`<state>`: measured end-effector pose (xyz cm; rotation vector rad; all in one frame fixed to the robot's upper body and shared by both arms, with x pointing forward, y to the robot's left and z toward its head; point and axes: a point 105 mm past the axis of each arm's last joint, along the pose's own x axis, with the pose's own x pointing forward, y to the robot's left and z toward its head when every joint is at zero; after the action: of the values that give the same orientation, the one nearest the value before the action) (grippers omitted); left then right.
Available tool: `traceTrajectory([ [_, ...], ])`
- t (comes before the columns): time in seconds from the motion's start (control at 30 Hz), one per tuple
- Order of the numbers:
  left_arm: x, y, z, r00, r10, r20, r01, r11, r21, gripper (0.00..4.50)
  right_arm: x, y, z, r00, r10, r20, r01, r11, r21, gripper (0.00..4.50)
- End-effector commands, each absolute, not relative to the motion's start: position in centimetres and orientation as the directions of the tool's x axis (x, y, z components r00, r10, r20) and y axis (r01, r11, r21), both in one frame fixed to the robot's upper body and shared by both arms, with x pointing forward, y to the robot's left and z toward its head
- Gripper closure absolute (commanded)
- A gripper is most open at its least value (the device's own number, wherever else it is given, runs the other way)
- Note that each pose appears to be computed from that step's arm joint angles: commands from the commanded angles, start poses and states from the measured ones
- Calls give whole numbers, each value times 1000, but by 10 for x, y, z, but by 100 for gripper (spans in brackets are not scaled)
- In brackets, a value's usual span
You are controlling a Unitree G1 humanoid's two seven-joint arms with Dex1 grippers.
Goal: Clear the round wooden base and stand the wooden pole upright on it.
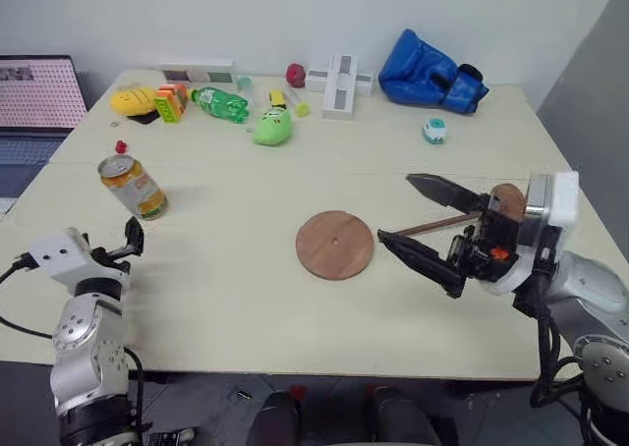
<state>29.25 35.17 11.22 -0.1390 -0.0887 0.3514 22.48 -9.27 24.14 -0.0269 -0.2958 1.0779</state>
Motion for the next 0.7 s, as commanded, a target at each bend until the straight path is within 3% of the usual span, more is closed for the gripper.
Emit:
traceTrajectory([
  [0.03,296,297,120,991,114,67,-106,989,-102,5,223,-105,216,491,859,143,-851,508,-130,0],
  [0.1,303,253,128,990,-115,76,118,992,-37,5,230,-117,195,574,815,75,-808,579,-111,0],
  [0.17,304,208,146,929,-357,95,359,933,0,5,242,-136,168,724,689,-11,-681,713,-167,0],
  [0.3,289,150,179,671,-739,59,733,673,94,5,250,-150,155,840,542,0,-542,840,-32,0],
  [0.43,276,135,193,493,-870,-3,867,491,79,5,258,-161,146,896,442,-30,-440,896,54,0],
  [0.53,264,126,203,275,-953,-123,961,268,74,5,277,-186,132,963,261,-71,-229,927,298,0],
  [0.7,266,127,209,156,-967,-203,986,141,83,5,301,-196,128,982,157,-105,-75,834,547,0],
])
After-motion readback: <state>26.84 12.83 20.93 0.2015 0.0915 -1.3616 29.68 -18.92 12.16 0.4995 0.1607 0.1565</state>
